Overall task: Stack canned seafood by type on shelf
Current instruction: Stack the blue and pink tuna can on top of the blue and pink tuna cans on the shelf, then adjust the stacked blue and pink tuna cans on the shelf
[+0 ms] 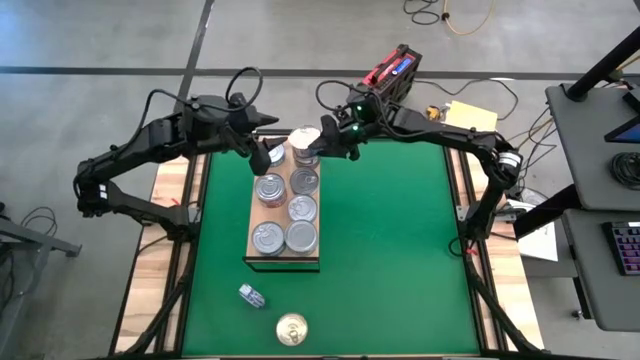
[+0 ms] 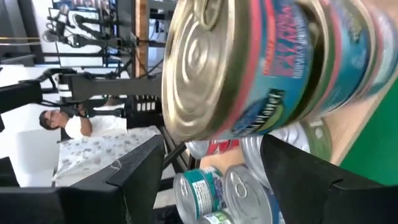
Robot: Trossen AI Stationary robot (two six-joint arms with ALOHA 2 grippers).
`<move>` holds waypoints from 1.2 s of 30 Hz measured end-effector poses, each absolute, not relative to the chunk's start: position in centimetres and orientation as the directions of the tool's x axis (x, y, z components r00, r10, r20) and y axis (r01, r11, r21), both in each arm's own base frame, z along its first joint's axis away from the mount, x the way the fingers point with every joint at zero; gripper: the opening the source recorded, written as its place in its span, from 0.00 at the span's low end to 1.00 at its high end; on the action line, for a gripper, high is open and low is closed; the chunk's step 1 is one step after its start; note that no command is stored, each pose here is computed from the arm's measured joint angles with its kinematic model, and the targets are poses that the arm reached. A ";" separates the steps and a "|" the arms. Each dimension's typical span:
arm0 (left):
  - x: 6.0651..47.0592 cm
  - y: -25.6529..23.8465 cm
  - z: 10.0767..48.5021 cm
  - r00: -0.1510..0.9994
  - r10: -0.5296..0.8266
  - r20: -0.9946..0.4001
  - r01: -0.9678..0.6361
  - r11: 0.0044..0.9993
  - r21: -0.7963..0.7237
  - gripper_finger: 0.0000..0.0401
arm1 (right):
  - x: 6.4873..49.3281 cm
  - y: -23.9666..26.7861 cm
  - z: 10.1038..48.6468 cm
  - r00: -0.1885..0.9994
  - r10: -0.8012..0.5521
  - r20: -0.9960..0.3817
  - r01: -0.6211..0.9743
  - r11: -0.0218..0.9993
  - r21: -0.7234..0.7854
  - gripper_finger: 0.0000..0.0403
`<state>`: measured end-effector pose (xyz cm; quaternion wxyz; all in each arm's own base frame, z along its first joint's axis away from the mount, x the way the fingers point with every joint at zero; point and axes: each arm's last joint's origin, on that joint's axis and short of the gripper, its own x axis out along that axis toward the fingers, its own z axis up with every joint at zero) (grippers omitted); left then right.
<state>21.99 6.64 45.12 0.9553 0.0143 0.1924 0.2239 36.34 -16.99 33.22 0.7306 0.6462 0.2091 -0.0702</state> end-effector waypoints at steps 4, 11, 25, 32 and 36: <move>22.1 6.7 45.1 0.826 0.433 -0.360 -0.422 0.899 0.113 0.58 | 36.4 -17.3 33.2 0.909 0.147 -0.390 0.367 0.161 0.916 0.63; 22.1 6.7 45.1 0.826 0.433 -0.362 -0.423 0.899 0.110 0.58 | 36.3 -16.7 33.3 0.898 0.206 -0.388 0.362 0.155 0.919 0.64; 19.1 5.8 46.7 0.852 0.438 -0.286 -0.449 0.893 0.028 0.58 | 30.6 -14.4 36.2 0.797 0.088 -0.598 0.442 0.591 0.675 0.57; 18.9 5.5 47.3 0.873 0.427 -0.236 -0.445 0.895 -0.026 0.58 | 31.6 -14.9 33.7 0.744 -0.004 -0.668 0.420 0.780 0.463 0.38; 18.7 5.3 47.6 0.881 0.422 -0.215 -0.444 0.894 -0.065 0.58 | 32.5 -15.5 31.8 0.736 -0.016 -0.676 0.373 0.844 0.386 0.18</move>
